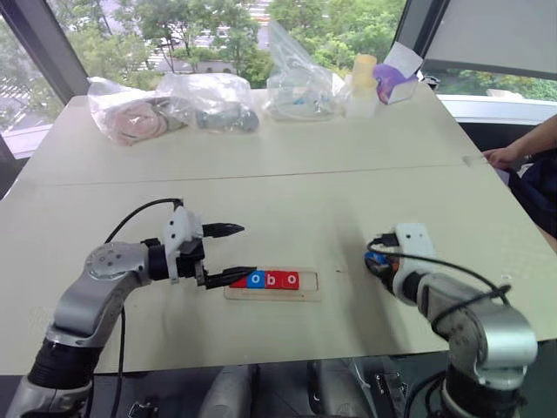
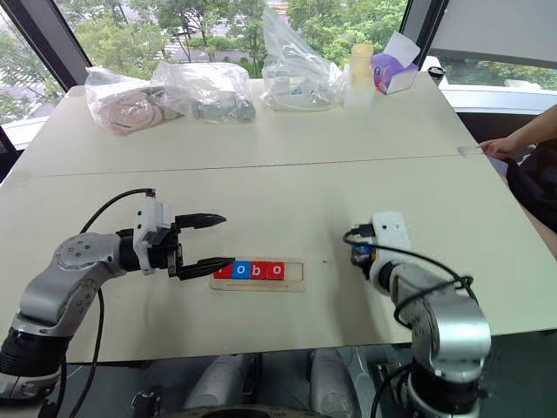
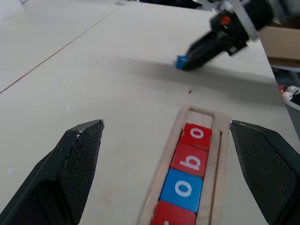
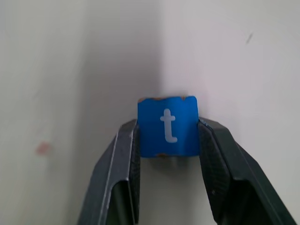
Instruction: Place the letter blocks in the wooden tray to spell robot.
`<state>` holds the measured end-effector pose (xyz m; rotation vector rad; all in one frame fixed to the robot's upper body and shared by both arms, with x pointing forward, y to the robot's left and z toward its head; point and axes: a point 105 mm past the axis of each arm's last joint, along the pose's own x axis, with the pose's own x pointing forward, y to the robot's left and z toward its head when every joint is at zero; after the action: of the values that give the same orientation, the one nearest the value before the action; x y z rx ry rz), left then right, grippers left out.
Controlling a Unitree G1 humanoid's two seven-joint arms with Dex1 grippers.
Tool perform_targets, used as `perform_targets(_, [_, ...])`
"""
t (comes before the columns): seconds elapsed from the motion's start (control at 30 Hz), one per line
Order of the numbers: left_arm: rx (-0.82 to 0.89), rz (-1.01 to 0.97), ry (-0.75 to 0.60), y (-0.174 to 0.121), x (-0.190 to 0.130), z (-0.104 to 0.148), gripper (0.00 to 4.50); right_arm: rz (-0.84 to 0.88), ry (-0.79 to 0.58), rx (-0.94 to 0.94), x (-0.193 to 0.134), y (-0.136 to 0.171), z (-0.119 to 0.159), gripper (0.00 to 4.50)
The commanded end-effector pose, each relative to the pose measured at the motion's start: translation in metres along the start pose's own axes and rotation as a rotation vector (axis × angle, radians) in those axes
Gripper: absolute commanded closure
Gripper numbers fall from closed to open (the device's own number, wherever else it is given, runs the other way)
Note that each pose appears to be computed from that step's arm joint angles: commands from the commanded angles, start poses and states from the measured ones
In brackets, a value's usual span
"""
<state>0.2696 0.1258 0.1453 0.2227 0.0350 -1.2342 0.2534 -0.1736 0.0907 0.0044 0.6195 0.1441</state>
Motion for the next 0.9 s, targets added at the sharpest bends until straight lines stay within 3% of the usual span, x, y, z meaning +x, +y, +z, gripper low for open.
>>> perform_targets(0.03, [0.047,-0.011,-0.017,0.003,0.002,0.008,0.00,0.021,-0.029,-0.003,-0.007,0.005,0.002,3.35])
perform_targets(0.23, [0.060,-0.005,-0.020,0.006,0.002,0.009,0.00,0.052,-0.017,0.002,-0.009,0.007,0.000,3.35])
perform_targets(0.37, [0.067,0.006,-0.021,0.008,0.002,0.010,0.00,0.090,-0.002,-0.018,-0.010,0.007,0.002,1.32])
perform_targets(0.43, [0.068,0.012,-0.024,0.008,0.003,0.011,0.00,0.214,0.013,-0.107,-0.014,0.013,0.013,0.28])
perform_targets(0.47, [0.068,0.014,-0.025,0.009,0.003,0.011,0.00,0.270,0.027,-0.160,-0.018,0.014,0.019,0.07])
perform_targets(0.7, [0.078,0.025,-0.034,0.014,0.006,0.015,0.00,0.480,0.087,-0.481,-0.038,0.003,0.049,0.07])
perform_targets(0.83, [0.091,0.034,-0.039,0.015,0.006,0.017,0.00,0.700,-0.048,-0.744,-0.035,0.003,0.050,0.07])
perform_targets(0.9, [0.099,0.039,-0.039,0.016,0.006,0.017,0.00,0.754,-0.047,-0.806,-0.026,-0.003,0.041,0.07])
